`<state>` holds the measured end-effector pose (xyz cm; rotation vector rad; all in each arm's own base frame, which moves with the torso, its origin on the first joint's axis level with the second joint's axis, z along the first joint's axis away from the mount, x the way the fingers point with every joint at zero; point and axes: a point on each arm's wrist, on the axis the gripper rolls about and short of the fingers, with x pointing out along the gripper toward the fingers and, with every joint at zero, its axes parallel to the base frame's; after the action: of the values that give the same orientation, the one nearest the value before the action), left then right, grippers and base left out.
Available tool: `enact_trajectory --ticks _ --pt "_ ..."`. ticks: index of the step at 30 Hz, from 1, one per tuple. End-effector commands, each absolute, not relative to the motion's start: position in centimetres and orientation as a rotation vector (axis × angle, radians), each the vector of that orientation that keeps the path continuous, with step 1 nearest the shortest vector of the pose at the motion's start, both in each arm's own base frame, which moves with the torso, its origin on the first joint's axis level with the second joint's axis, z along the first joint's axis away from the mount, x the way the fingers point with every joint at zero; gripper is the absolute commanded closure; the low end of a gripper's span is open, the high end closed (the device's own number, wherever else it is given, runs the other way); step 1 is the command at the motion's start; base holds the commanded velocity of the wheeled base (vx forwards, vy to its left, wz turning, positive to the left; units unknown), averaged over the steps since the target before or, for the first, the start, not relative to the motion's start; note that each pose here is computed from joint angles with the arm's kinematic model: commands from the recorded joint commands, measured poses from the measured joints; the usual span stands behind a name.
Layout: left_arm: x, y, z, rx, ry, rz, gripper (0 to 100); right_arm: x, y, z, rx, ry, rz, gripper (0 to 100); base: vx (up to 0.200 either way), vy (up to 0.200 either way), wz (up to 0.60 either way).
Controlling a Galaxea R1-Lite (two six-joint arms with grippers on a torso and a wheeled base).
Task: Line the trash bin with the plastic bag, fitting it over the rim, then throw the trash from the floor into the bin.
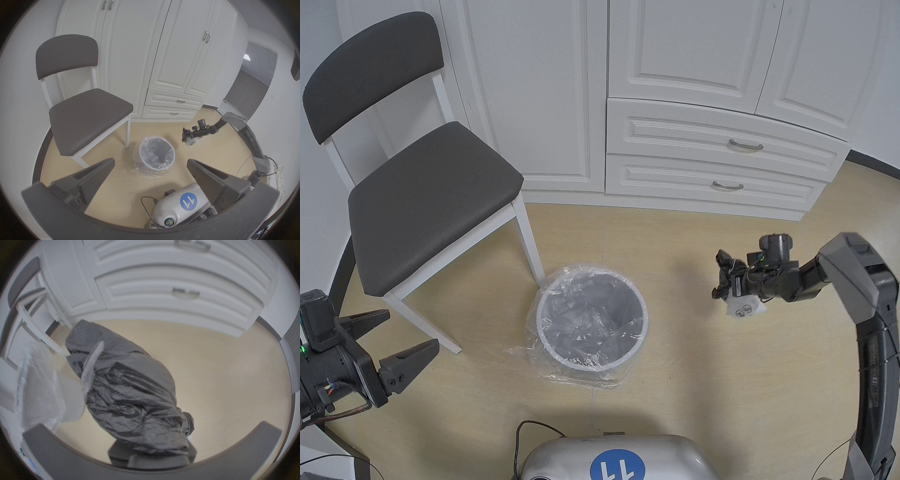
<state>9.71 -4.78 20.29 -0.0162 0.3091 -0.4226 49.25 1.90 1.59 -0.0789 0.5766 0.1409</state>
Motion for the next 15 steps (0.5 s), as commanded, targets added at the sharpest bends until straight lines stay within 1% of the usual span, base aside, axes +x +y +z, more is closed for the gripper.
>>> enact_trajectory --ticks 1,2,7,10,13,14,15 --pt "9.4 -4.6 20.6 -0.010 0.285 -0.424 0 43.1 1.6 14.2 -0.088 0.329 0.130 100 0.000 0.000 0.00" --pt "9.4 -4.6 20.6 -0.011 0.282 -0.422 0 42.2 1.9 15.6 -0.088 0.290 0.134 100 0.000 0.000 0.00" --pt "9.2 -4.5 20.7 0.005 0.271 -0.425 0 38.5 2.4 19.8 -0.094 0.168 0.128 100 0.000 0.000 0.00" --pt "9.2 -4.5 20.6 0.017 0.267 -0.427 0 37.2 3.0 21.1 -0.098 0.082 0.085 100 0.000 0.000 0.00" --pt "9.3 -4.5 20.7 0.012 0.247 -0.428 0 36.6 4.0 22.2 -0.090 -0.038 0.037 100 0.000 0.000 0.00" --pt "9.3 -4.5 20.7 0.012 0.246 -0.428 0 36.6 4.0 22.3 -0.090 -0.049 0.031 100 0.000 0.000 0.00" --pt "9.3 -4.5 20.7 0.010 0.240 -0.428 0 36.4 4.6 22.6 -0.083 -0.102 0.018 100 0.000 0.000 0.00"
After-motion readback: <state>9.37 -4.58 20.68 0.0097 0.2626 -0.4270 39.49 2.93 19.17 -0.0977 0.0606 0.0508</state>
